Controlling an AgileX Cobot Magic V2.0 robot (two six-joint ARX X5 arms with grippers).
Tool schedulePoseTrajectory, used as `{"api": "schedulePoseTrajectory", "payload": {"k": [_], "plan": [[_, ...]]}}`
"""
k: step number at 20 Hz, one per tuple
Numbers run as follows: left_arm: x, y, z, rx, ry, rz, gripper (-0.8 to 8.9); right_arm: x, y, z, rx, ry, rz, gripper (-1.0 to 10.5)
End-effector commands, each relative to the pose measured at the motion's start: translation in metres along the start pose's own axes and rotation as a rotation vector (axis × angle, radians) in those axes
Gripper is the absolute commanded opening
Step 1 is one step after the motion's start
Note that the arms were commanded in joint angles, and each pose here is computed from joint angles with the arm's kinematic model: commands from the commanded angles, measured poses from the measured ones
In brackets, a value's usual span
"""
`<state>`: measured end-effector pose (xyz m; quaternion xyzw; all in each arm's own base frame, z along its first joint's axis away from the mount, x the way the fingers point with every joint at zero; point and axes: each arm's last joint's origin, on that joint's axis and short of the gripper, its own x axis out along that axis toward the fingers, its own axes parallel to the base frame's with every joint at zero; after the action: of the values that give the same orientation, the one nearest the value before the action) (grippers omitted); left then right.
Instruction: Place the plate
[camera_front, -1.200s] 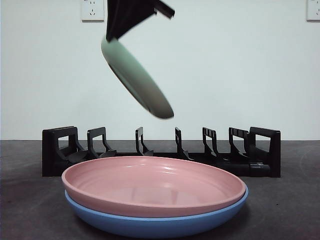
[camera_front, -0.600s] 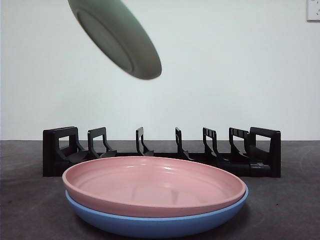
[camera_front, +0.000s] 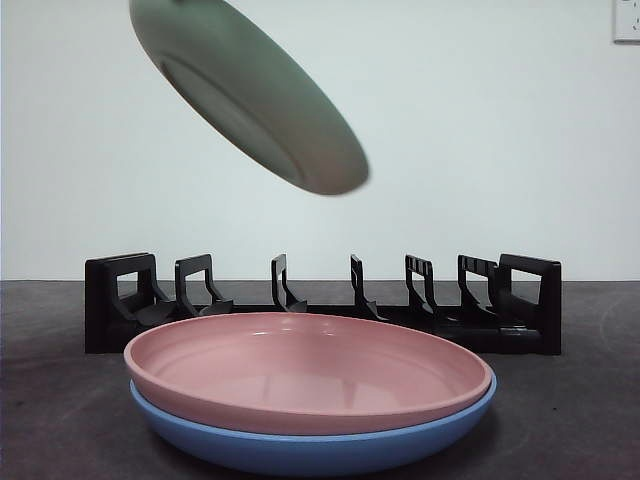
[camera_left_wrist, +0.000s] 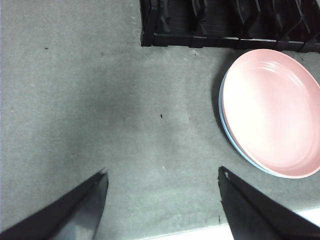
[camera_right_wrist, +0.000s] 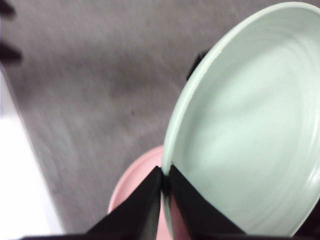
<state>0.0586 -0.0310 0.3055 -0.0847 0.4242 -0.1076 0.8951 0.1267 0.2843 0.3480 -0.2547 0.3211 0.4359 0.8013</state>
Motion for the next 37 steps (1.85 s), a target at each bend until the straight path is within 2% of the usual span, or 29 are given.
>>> {"api": "schedulePoseTrajectory", "payload": {"k": [1,5,7,11,14,20,24,26,28,29,31,34,37], "plan": [[-0.003,-0.001,0.003,0.003,-0.019,-0.005,3.44,0.008,0.022,-0.019,-0.085,0.024,-0.046,0.1],[-0.003,-0.001,0.003,0.004,-0.019,-0.005,3.44,0.024,0.051,-0.060,-0.231,0.116,-0.093,0.1],[-0.003,-0.001,0.003,0.003,-0.019,-0.005,3.44,0.032,0.061,-0.078,-0.295,0.168,-0.082,0.1],[-0.003,-0.001,0.003,0.003,-0.019,-0.005,3.44,0.044,0.066,-0.104,-0.349,0.247,-0.056,0.1],[-0.003,-0.001,0.003,0.003,-0.020,-0.005,3.44,0.052,0.065,-0.114,-0.353,0.254,-0.022,0.1],[-0.003,-0.001,0.003,0.003,-0.020,-0.005,3.44,0.059,0.067,-0.111,-0.353,0.219,0.023,0.1],[-0.003,-0.001,0.003,0.003,-0.020,-0.005,3.44,0.063,0.069,-0.115,-0.349,0.261,0.089,0.1],[-0.003,-0.001,0.003,0.003,-0.020,-0.005,3.44,0.065,0.069,-0.115,-0.350,0.265,0.094,0.1],[-0.003,-0.001,0.003,0.003,-0.020,-0.005,3.44,0.064,0.069,-0.115,-0.344,0.266,0.098,0.8],[-0.003,-0.001,0.003,0.003,-0.020,-0.005,3.44,0.064,0.070,-0.115,-0.340,0.266,0.103,1.7],[-0.003,-0.001,0.003,0.003,-0.020,-0.005,3.44,0.064,0.070,-0.115,-0.331,0.263,0.102,2.8],[-0.003,-0.001,0.003,0.003,-0.020,-0.005,3.44,0.051,0.068,-0.106,-0.323,0.221,0.091,2.8],[-0.003,-0.002,0.004,0.004,-0.028,-0.009,3.44,0.027,0.046,-0.101,-0.276,0.155,-0.016,2.8]]}}
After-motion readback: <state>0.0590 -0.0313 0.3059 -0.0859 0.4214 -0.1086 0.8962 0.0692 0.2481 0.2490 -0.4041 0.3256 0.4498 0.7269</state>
